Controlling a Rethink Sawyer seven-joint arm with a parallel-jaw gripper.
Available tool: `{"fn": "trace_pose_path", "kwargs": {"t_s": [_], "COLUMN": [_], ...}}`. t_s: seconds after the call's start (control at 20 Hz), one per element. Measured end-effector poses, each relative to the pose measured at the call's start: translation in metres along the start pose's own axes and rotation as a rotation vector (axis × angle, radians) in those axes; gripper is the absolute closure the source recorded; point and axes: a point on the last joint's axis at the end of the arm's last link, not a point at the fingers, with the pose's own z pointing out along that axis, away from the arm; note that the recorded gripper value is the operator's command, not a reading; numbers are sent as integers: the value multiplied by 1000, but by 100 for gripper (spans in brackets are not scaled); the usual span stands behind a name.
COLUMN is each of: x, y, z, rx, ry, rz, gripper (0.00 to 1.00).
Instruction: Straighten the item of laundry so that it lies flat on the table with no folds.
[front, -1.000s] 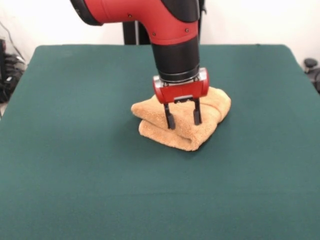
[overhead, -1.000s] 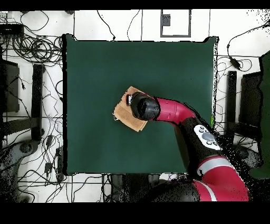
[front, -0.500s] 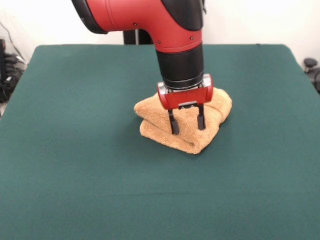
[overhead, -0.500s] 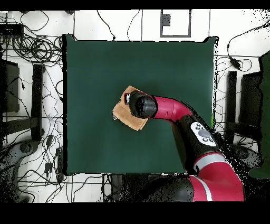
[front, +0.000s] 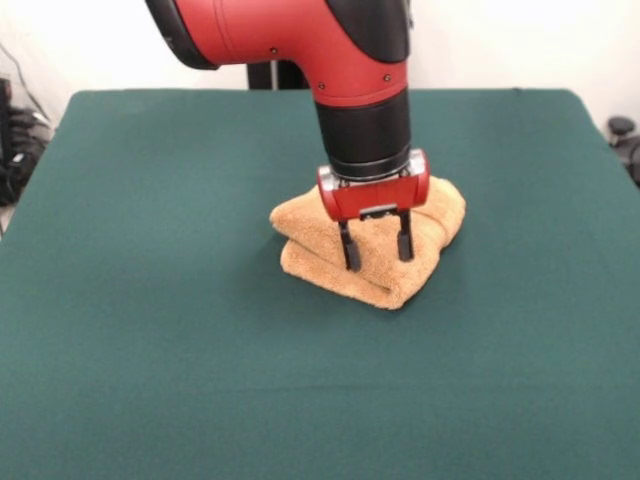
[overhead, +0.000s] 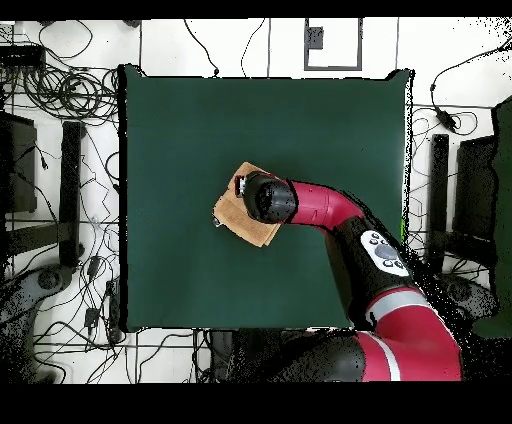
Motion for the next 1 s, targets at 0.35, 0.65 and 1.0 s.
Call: {"fn": "trace_pose_path", "kwargs": {"t_s": [0.35,0.65,1.0], "x": [-2,-4,0], "y": [3,-8,-21], "z": [-3,-9,-9], "rx": [23,36,49], "ry": [-24,-39,-40], "rz": [-17,-21,-29], "gripper": [0,0,0]}}
